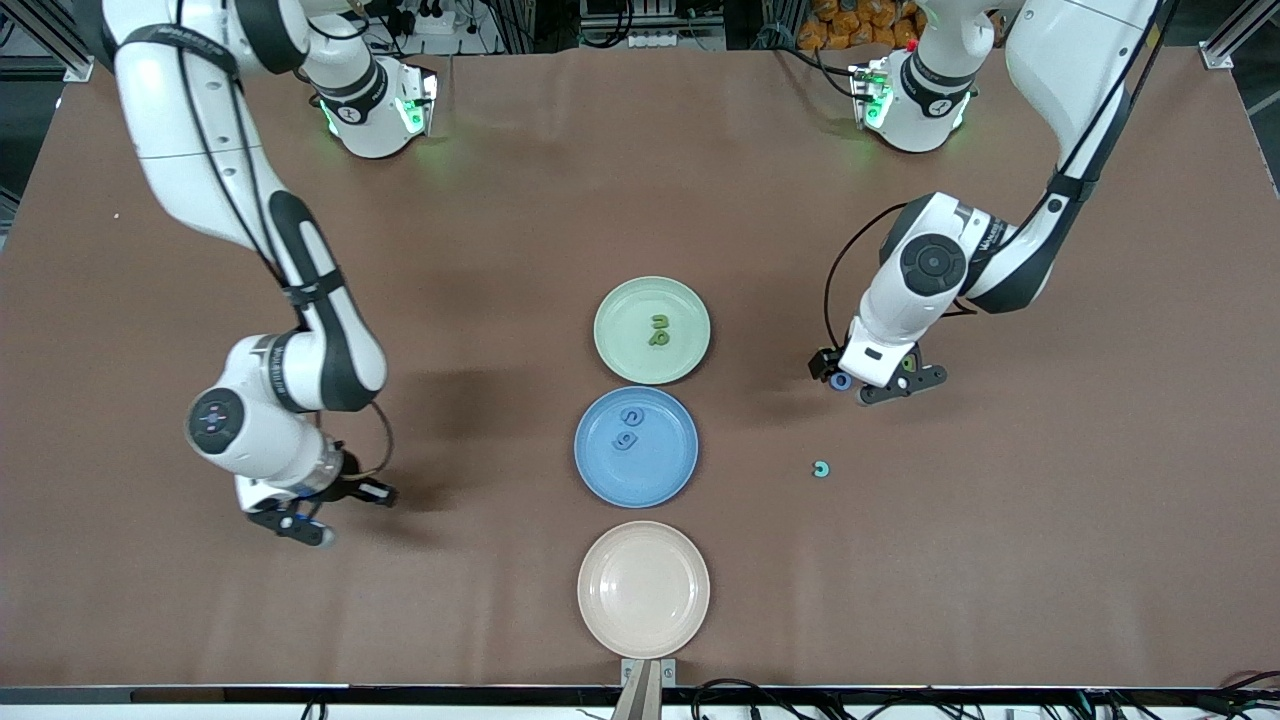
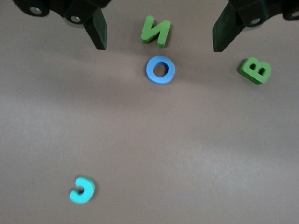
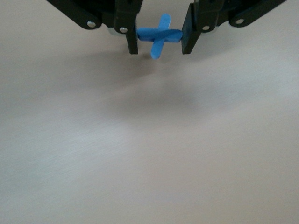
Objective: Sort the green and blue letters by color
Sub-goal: 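Carry the blue x onto the blue plate and open the right gripper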
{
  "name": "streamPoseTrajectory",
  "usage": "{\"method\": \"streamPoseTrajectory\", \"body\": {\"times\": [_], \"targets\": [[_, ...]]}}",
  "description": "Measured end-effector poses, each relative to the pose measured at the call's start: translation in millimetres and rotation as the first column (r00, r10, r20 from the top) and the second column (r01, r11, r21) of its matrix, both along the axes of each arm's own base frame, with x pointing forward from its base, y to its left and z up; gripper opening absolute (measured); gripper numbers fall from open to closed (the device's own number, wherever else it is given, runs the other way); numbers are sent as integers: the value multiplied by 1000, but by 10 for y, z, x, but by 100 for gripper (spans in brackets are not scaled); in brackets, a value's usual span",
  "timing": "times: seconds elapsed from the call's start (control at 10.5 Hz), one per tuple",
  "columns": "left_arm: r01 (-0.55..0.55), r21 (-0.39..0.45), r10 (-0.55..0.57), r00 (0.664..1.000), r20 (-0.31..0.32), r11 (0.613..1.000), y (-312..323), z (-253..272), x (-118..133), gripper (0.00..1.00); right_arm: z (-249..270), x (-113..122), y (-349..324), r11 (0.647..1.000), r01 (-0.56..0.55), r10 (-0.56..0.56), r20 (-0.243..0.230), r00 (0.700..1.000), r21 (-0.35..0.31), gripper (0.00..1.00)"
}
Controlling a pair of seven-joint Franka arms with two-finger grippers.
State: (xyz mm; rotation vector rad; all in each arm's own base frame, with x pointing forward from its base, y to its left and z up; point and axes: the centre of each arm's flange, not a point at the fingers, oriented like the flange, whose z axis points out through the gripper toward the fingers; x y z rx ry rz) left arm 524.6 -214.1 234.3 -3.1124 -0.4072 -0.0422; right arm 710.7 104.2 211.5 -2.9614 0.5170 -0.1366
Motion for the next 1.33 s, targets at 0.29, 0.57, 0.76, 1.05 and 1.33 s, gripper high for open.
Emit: {"method": "streamPoseTrajectory", "body": {"times": [0.29, 0.57, 0.76, 1.05, 1.33], "targets": [[14, -23, -14, 1000, 3, 1000, -1, -194, -208, 100, 199, -69, 934, 997, 32, -33, 18, 999, 69, 43], [14, -41, -14, 1000, 4, 999, -90, -254, -286, 100, 326, -251, 1759, 993, 49, -53, 34, 998, 111, 43], [15, -49, -15, 1000, 0, 999, -174, -290, -328, 100, 360, -422, 2281, 986, 42, -53, 62, 997, 163, 43], [27, -51, -27, 1000, -6, 998, -184, -338, -353, 100, 415, -657, 2916, 977, 16, -37, 96, 995, 213, 43], [55, -51, -57, 998, -34, 997, -190, -487, -403, 100, 422, -812, 3248, 971, 5, -28, 93, 995, 239, 55]]}}
